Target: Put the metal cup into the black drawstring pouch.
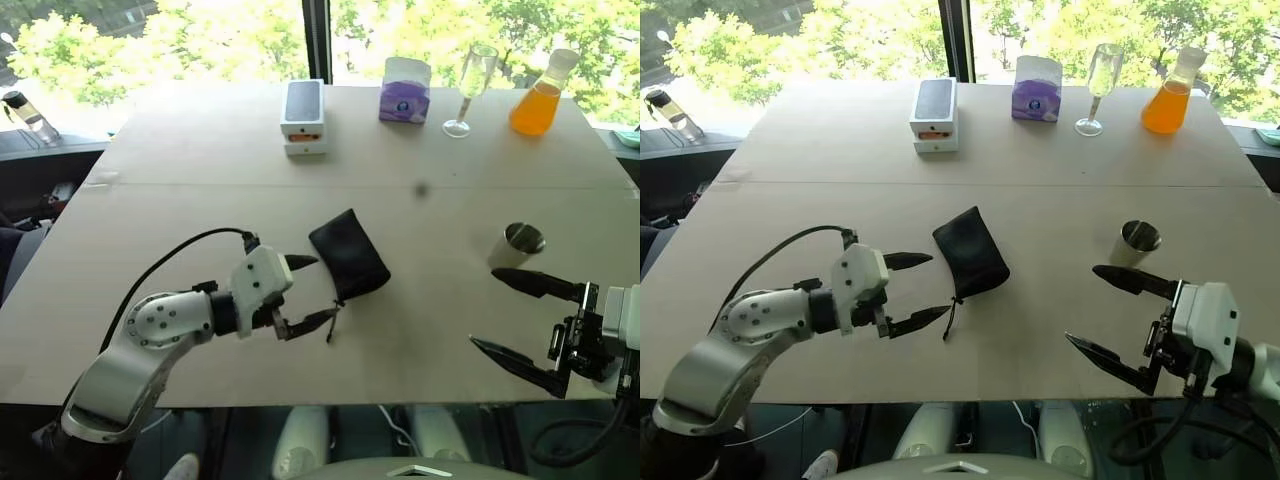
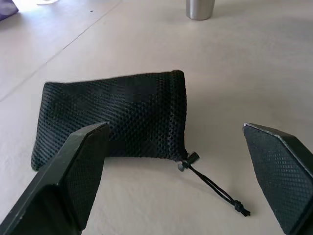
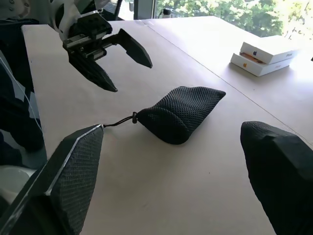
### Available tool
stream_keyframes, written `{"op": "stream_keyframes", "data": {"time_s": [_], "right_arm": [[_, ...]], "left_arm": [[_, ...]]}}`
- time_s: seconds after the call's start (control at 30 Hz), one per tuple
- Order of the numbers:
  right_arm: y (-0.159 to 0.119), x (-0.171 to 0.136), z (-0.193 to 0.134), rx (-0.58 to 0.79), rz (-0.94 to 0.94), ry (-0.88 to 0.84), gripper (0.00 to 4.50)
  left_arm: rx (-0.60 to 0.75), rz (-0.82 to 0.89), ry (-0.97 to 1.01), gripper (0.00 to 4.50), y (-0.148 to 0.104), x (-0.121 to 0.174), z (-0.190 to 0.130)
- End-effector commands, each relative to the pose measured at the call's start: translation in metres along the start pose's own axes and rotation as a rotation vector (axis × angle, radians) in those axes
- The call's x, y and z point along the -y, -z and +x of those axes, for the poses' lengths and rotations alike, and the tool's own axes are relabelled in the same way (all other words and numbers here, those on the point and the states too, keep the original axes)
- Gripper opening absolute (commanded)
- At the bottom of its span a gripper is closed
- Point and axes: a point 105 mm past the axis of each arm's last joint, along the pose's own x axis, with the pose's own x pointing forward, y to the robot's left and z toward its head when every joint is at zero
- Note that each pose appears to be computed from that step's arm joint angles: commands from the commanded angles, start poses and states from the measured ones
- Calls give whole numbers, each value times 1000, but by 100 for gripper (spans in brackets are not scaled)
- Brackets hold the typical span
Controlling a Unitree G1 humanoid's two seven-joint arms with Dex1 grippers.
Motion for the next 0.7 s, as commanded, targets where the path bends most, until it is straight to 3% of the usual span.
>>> {"op": "stream_keyframes", "data": {"time_s": [0.03,0.4,0.7], "right_arm": [[-12,-4,0,24,-50,-4,446],[-3,-11,-15,-65,-27,3,446],[-1,-12,-16,-84,-35,35,446]], "left_arm": [[-12,13,13,450,-2,-1,4],[-160,163,-17,450,8,-17,22],[-206,256,5,450,9,-26,45]]}}
